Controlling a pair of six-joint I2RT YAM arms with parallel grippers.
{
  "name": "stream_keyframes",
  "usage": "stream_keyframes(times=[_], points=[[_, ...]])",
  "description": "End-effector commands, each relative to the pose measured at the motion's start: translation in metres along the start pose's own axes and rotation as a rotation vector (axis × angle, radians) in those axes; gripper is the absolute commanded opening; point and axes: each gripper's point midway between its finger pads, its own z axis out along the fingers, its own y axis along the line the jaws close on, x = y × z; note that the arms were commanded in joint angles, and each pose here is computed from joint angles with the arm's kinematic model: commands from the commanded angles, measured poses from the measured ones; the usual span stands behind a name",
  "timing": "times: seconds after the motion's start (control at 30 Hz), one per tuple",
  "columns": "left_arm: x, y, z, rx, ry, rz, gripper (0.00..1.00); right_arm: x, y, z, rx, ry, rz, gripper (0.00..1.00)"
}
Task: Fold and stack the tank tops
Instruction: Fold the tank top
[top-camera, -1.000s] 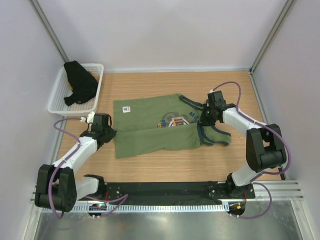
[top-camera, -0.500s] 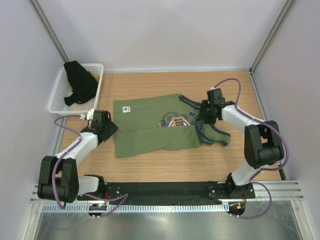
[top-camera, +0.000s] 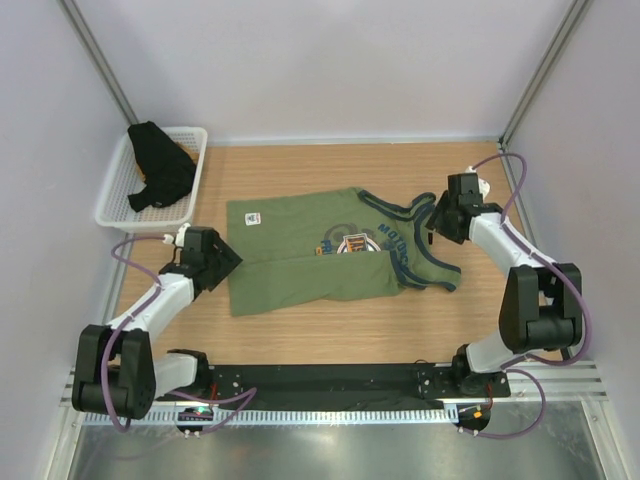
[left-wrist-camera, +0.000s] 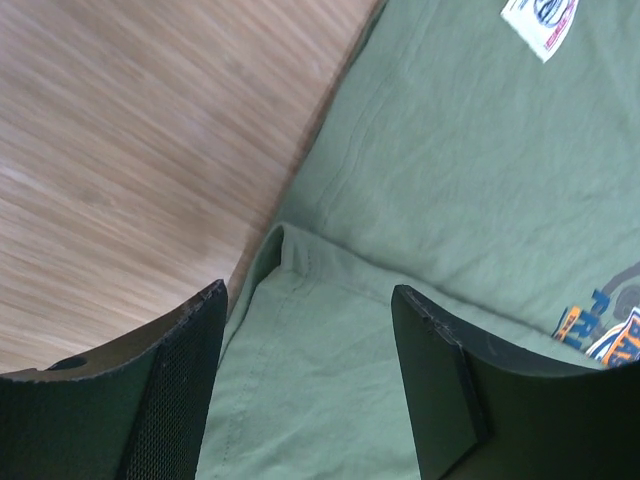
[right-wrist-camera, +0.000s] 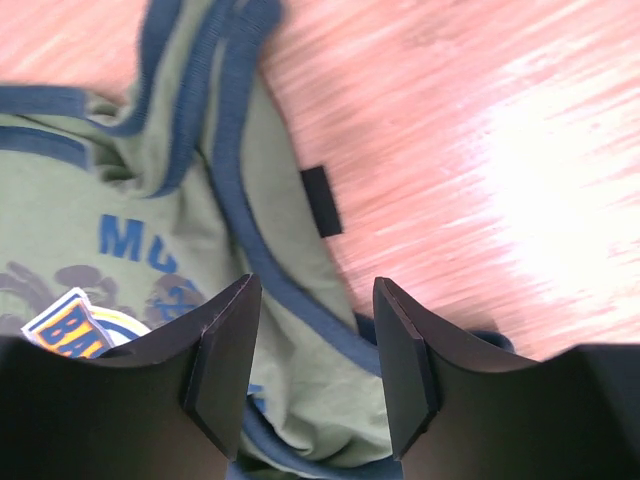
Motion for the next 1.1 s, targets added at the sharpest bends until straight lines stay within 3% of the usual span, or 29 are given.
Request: stream_keyframes(times=[0.0,0.37,0.47,0.5,0.77,0.87,0.93,1.07], points=[[0.009,-0.007,-0.002,0.065,0.039,0.011,0.68,0.005,-0.006,0.005,0.014,0.000,0.014,0.54],[0.015,-0.007,0.002,0.080,0.067,0.041,0.68,0.038,0.006,0.049,-0.067,0.150,0.016,0.49],[0.015,-0.007,0.003,0.080,0.067,0.041,0.68,0.033,-0.007,0.056,-0.002,0.146,0.029,0.19],[0.015,-0.008,0.003,0.083,0.068,0.045,0.68,0.027,-0.016,0.059,0.048,0.126,0.035,0.03],[0.018,-0.008,0.011,0.079,0.086,0.050,0.67,-0.030,-0.034,0.051,0.234,-0.014,0.023,0.01],[0.019,-0.008,0.013,0.075,0.088,0.055,0.67,-0.035,-0.039,0.048,0.265,-0.025,0.016,0.10],[0.017,-0.007,0.014,0.068,0.080,0.056,0.67,-0.037,-0.042,0.039,0.267,-0.052,0.031,0.33],[0.009,-0.011,0.018,0.060,0.054,0.051,0.68,-0.046,-0.047,0.017,0.268,-0.129,0.067,0.58]])
